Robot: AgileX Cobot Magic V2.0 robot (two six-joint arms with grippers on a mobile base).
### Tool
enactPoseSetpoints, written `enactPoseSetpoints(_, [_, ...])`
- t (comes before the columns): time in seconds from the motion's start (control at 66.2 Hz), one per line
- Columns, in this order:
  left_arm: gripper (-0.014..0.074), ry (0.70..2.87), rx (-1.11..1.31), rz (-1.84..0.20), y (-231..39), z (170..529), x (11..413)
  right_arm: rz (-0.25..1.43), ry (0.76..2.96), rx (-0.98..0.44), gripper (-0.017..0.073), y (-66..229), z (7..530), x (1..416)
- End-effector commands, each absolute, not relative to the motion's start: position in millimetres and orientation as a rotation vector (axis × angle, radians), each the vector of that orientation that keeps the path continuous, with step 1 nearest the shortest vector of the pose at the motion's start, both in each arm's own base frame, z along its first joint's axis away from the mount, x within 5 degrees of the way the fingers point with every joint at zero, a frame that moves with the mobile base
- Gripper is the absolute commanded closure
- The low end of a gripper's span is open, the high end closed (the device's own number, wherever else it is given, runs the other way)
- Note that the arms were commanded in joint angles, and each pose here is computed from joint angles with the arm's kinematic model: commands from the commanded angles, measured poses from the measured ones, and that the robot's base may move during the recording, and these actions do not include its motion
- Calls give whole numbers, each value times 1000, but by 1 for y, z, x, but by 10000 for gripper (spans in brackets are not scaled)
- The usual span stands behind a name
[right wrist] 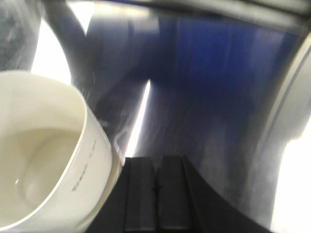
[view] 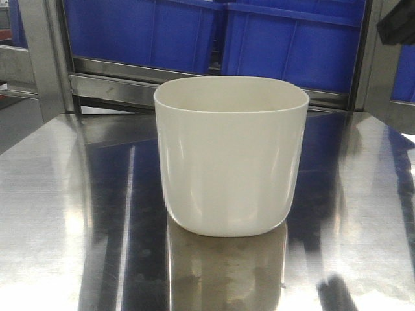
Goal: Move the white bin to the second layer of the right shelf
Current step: 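Lower the right gripper toward the rim of the white bin, then close the right gripper on the white bin's rim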
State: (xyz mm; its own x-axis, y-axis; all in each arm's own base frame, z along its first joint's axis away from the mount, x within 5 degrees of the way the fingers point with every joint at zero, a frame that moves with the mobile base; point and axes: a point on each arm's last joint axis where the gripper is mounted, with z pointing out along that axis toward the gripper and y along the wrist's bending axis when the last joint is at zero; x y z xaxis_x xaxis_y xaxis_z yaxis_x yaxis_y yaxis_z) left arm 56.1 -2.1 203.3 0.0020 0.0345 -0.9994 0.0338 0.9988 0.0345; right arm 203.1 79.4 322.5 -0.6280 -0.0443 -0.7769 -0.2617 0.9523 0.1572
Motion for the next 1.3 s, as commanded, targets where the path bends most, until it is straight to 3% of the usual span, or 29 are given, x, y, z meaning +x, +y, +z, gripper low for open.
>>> enactPoseSetpoints(0.0, [509, 1503, 43, -5, -2, 200, 56, 369, 2242, -140, 487, 83, 343, 209])
enactPoseSetpoints(0.121, [509, 1503, 43, -5, -2, 200, 56, 378, 2402, -68, 487, 89, 348, 217])
enactPoseSetpoints(0.242, [509, 1503, 43, -5, -2, 200, 56, 364, 2529, -106, 487, 106, 349, 226])
enactPoseSetpoints(0.363, [509, 1503, 43, -5, -2, 200, 56, 361, 2578, -155, 487, 122, 352, 237])
enactPoseSetpoints(0.529, [509, 1503, 43, -5, -2, 200, 56, 378, 2597, -119, 477, 139, 358, 249])
enactPoseSetpoints(0.65, [509, 1503, 43, -5, -2, 200, 56, 335, 2623, -149, 386, 148, 358, 256])
enactPoseSetpoints(0.801, [509, 1503, 43, -5, -2, 200, 56, 334, 2645, -95, 152, 155, 361, 266])
enactPoseSetpoints(0.861, [509, 1503, 43, -5, -2, 200, 56, 333, 2654, -86, 98, 160, 361, 271])
enactPoseSetpoints(1.284, [509, 1503, 43, -5, -2, 200, 56, 272, 2778, -129, 93, 187, 333, 287])
